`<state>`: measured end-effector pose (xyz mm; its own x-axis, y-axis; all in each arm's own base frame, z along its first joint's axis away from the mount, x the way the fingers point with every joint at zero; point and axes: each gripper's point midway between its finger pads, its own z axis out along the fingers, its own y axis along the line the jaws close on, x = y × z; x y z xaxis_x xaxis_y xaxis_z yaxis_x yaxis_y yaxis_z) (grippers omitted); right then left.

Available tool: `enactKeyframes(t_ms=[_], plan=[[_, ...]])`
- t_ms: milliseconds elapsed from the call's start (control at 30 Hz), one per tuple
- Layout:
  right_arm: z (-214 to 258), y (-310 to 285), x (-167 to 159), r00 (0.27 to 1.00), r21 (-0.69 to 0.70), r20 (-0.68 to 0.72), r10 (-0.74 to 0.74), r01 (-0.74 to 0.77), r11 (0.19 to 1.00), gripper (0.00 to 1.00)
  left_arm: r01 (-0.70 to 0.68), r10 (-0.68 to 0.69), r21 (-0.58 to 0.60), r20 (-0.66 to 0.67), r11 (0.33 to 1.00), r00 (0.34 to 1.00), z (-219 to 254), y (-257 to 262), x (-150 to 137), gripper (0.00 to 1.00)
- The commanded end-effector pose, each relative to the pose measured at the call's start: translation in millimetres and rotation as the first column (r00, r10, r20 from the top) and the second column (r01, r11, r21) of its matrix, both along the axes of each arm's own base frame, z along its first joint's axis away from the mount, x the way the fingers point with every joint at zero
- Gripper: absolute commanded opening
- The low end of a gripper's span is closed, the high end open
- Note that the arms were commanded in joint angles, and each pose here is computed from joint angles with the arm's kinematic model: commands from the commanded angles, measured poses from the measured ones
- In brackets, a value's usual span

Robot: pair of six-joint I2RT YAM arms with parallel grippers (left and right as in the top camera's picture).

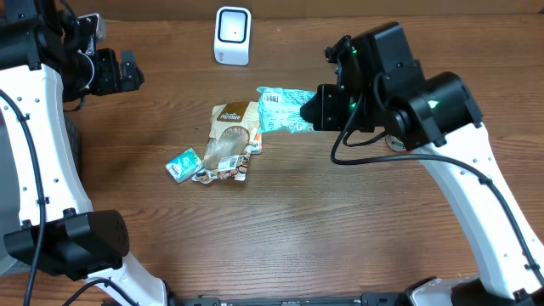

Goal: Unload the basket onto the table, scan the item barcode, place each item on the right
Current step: 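Lift the mint-green packet and carry it to the scanner, then hold the mint-green packet in front of the scanner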

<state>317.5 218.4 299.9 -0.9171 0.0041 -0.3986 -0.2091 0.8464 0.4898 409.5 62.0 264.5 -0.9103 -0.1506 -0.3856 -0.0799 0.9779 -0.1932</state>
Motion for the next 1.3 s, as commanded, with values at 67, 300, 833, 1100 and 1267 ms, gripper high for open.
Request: enactKeyframes(t_ms=[67,300,833,1100,1267], plan=[[35.4,5.5,50.6,0.983,-0.123,0.183,-0.007,0.030,0.992,0.04,0.019,-0.019,0.000,0.009,1.000,1.000,1.6,-2.2,0.6,1.00],[42.5,7.5,181.0,0.776,-0.482,0.630,0.024,0.368,0.795,0.04,0.019,-0.019,0.000,0.009,1.000,1.000,1.6,-2.2,0.5,1.00],[-42.9,97.7,327.0,0.315,-0.850,0.457,0.832,0.430,0.304,0.04,0.019,-0.019,0.000,0.009,1.000,1.000,1.6,-2.2,0.6,1.00],[-95.1,116.4,340.4,0.226,-0.884,0.298,0.927,0.433,0.179,0.04,0.019,-0.019,0.000,0.009,1.000,1.000,1.6,-2.2,0.5,1.00],[-92.9,116.6,340.8,0.222,-0.877,0.308,0.925,0.443,0.185,0.04,0.019,-0.019,-0.001,0.009,1.000,1.000,1.6,-2.2,0.6,1.00]])
